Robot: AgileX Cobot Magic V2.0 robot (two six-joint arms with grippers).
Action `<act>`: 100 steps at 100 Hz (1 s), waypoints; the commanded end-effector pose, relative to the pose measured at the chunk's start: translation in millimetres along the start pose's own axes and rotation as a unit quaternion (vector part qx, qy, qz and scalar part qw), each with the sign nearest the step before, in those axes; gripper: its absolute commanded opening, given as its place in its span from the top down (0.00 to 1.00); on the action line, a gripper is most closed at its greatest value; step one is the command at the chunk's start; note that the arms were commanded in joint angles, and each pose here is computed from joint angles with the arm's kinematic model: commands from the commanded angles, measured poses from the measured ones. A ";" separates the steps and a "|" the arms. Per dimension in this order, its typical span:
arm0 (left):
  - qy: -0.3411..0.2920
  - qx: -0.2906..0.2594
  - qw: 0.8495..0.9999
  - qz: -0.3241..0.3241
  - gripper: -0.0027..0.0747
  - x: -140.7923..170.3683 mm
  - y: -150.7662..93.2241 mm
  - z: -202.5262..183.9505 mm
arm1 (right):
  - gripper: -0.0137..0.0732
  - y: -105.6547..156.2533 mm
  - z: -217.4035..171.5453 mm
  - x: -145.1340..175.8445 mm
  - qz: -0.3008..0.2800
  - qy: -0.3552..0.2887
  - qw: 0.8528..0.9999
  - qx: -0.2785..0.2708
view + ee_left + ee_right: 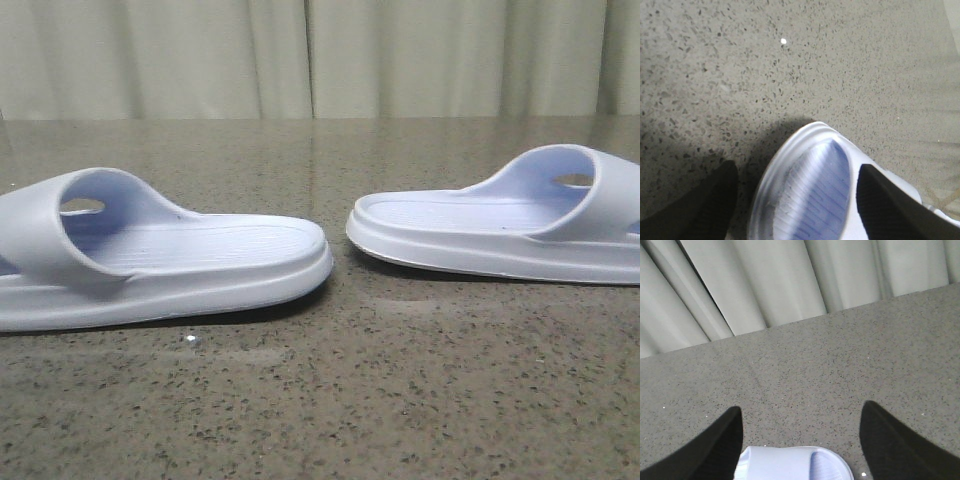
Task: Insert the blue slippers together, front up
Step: 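Grasp the slipper nearest the left gripper by its sole edge with the left gripper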
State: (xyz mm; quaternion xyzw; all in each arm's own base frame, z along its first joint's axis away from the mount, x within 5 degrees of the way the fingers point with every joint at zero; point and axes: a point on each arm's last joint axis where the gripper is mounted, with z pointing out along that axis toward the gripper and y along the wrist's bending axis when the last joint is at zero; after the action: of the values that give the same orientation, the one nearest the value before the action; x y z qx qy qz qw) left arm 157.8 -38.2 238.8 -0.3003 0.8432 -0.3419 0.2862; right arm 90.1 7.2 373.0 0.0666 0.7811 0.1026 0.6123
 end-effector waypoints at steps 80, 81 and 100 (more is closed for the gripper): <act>0.034 0.008 0.997 -0.063 0.45 -1.2 -7.3 17.3 | 0.35 3.0 -1.4 -16.3 0.000 -0.052 0.999 -0.007; 0.034 0.008 0.997 -0.063 0.45 -1.2 -7.3 17.3 | 0.35 3.0 -1.4 -16.3 0.000 -0.052 0.999 -0.007; 0.044 0.012 0.997 -0.069 0.55 0.6 -8.2 17.1 | 0.35 3.0 -1.4 -16.3 0.000 -0.052 0.999 -0.007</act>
State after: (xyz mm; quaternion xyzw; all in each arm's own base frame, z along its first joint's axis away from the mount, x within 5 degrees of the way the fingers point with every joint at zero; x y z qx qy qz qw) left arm 169.5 -46.7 227.0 -0.3376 0.8357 -0.3655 0.2326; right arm 90.2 7.2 373.3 0.0666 0.7800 0.1027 0.6137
